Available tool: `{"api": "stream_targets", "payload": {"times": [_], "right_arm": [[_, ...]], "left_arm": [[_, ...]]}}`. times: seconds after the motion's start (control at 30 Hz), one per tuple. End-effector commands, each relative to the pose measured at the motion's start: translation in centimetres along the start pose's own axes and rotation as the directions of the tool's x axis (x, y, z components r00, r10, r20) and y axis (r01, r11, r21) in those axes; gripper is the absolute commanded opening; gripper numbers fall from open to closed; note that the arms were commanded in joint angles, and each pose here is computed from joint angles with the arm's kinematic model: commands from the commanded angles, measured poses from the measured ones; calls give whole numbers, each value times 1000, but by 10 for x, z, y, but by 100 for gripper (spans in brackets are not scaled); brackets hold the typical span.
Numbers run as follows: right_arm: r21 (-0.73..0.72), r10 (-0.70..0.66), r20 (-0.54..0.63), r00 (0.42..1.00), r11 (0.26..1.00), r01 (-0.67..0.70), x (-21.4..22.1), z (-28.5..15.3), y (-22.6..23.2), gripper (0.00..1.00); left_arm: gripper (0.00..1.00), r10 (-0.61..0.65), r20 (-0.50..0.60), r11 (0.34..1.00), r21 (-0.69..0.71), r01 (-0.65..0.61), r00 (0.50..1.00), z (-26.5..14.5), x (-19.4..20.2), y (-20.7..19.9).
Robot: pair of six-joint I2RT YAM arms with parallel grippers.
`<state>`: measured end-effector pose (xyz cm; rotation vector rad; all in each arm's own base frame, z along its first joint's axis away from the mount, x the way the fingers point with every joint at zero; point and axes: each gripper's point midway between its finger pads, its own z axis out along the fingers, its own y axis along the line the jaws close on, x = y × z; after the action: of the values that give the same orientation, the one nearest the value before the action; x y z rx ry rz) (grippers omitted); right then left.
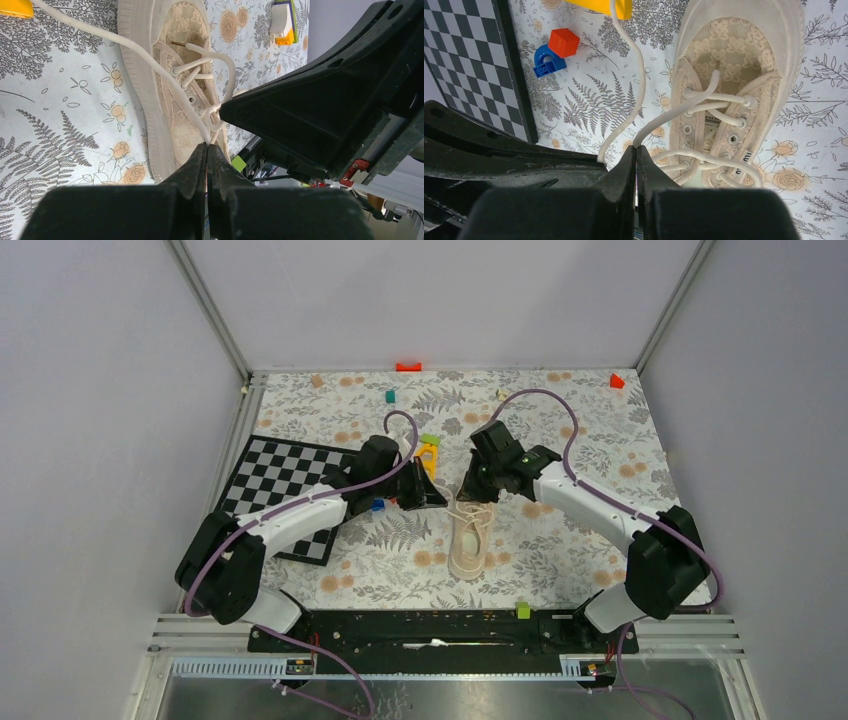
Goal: Tie the shoes
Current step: Cross the shoelace with the shoelace.
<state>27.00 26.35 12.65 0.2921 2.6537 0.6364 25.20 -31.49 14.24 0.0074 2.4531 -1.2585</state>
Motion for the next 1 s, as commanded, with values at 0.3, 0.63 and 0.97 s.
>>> {"api": "stream_targets", "payload": {"times": [0.3, 0.63, 0.97], "right_arm": [[-104, -19, -151, 988, 995, 3, 25, 6, 22, 0], [-169, -97, -279, 955, 984, 51, 48, 12, 25, 0], [-74, -109, -204, 973, 993, 96, 37, -6, 2, 34]], "left_arm": [[0, 146, 70, 978, 138, -155, 987, -12, -13, -40], [0, 157, 64, 974, 157, -165, 986, -9, -13, -43], [0, 159, 56, 974, 152, -166, 986, -6, -12, -41]]}}
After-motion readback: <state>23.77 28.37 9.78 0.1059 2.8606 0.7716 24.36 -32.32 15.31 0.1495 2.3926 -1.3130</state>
